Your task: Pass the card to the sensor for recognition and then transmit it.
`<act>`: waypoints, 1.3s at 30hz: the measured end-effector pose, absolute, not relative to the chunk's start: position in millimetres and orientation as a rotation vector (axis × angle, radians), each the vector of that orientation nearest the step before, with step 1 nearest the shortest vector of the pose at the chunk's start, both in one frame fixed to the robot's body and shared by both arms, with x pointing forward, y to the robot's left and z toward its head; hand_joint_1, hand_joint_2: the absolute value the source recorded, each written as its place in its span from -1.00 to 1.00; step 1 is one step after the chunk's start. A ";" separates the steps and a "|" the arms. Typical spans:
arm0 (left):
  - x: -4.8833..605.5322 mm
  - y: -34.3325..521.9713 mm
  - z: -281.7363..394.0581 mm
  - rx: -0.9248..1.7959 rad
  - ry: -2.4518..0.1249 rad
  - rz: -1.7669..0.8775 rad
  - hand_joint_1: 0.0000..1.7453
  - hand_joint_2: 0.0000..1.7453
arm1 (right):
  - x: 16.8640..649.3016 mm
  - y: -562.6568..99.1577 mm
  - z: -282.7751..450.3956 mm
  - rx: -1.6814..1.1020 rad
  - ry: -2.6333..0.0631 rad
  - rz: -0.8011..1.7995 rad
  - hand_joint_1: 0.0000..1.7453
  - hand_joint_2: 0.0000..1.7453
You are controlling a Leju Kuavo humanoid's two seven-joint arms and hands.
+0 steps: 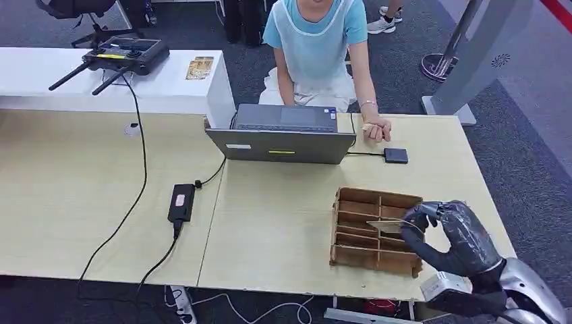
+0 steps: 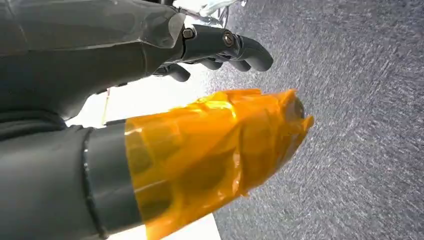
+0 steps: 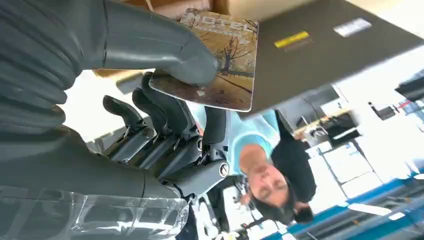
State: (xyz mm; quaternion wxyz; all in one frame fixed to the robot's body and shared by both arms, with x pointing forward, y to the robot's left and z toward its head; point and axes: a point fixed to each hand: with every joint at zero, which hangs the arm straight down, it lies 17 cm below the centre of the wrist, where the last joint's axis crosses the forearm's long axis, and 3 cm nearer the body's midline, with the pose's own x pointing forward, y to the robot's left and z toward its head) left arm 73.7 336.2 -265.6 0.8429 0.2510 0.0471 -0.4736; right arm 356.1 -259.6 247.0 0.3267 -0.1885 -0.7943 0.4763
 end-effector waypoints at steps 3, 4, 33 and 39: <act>77.4 335.5 -265.2 0.533 0.094 -1.011 -1.00 -1.00 | 373.3 -258.4 272.8 -0.532 -2.112 1.260 1.00 1.00; 78.5 335.2 -265.1 0.533 0.092 -1.017 -1.00 -1.00 | 378.6 -257.9 280.6 -0.545 -2.120 1.263 1.00 1.00; 128.9 320.1 -256.9 0.567 0.023 -1.205 -1.00 -1.00 | 589.5 -168.2 416.8 -0.617 -1.994 1.067 1.00 1.00; 135.7 316.1 -255.6 0.572 0.010 -1.230 -1.00 -1.00 | 615.0 -166.3 398.7 -0.548 -1.917 0.992 1.00 1.00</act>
